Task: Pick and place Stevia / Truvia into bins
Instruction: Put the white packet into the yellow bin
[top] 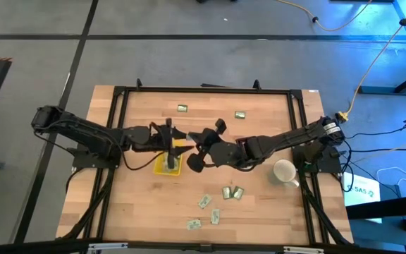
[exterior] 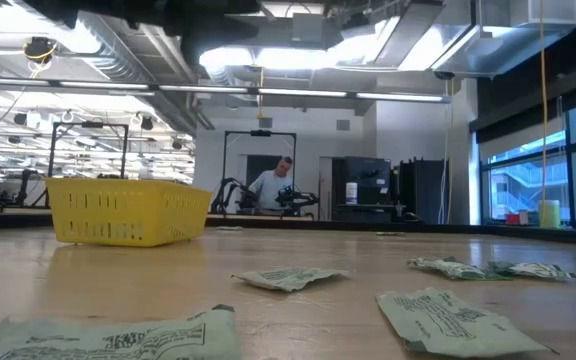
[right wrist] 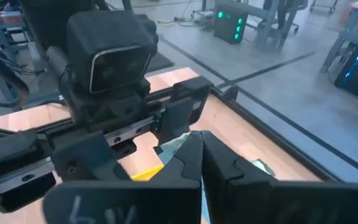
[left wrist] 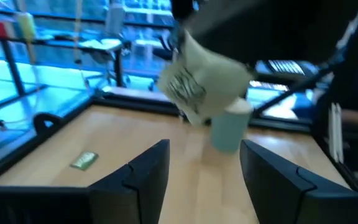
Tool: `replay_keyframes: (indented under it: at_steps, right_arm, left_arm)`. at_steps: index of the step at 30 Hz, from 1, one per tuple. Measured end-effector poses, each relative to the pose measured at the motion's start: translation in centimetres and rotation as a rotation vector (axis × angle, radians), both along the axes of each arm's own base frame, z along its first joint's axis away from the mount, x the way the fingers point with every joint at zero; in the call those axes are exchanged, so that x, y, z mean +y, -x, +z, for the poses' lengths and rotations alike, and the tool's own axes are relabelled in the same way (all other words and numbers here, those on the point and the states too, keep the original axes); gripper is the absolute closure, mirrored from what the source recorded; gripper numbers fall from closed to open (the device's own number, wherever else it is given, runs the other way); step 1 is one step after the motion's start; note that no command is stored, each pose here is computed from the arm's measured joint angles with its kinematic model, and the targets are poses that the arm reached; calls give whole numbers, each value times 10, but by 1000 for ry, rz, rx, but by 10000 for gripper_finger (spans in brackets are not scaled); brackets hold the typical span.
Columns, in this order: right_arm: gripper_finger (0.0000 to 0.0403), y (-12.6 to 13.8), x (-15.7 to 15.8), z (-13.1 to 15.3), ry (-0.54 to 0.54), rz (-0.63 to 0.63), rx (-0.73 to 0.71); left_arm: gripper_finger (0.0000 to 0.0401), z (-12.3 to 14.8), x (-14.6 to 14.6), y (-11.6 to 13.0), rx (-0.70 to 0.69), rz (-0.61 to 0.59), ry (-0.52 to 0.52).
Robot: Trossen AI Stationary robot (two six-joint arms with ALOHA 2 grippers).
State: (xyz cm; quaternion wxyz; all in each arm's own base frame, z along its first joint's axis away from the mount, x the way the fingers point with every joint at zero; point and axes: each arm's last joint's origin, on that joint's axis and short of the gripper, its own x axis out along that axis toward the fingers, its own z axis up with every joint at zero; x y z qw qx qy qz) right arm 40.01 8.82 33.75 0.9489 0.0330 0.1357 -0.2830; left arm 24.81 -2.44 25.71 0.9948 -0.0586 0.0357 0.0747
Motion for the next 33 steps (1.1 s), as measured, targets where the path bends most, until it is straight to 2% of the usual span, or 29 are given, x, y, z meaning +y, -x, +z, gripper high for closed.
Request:
replay_keyframes:
  at_steps: [6,10,14,19,26,33]
  right_arm:
    - [403,-1,0,1,1,4,-13]
    - [403,-1,0,1,1,6,-12]
    - [403,0,2,2,2,12,-14]
    - [403,0,5,3,-4,33,-24]
    - [389,-1,7,3,-3,95,-7]
    - [351,-1,9,3,7,122,2]
  left_arm:
    - [212,8,1,0,-93,77,33]
    - [212,14,1,0,-151,73,57]
    - [225,14,2,0,-149,76,56]
    - [274,13,2,0,-140,81,52]
    - [383,13,2,0,-129,79,-13]
    - [394,13,2,0,-125,84,-19]
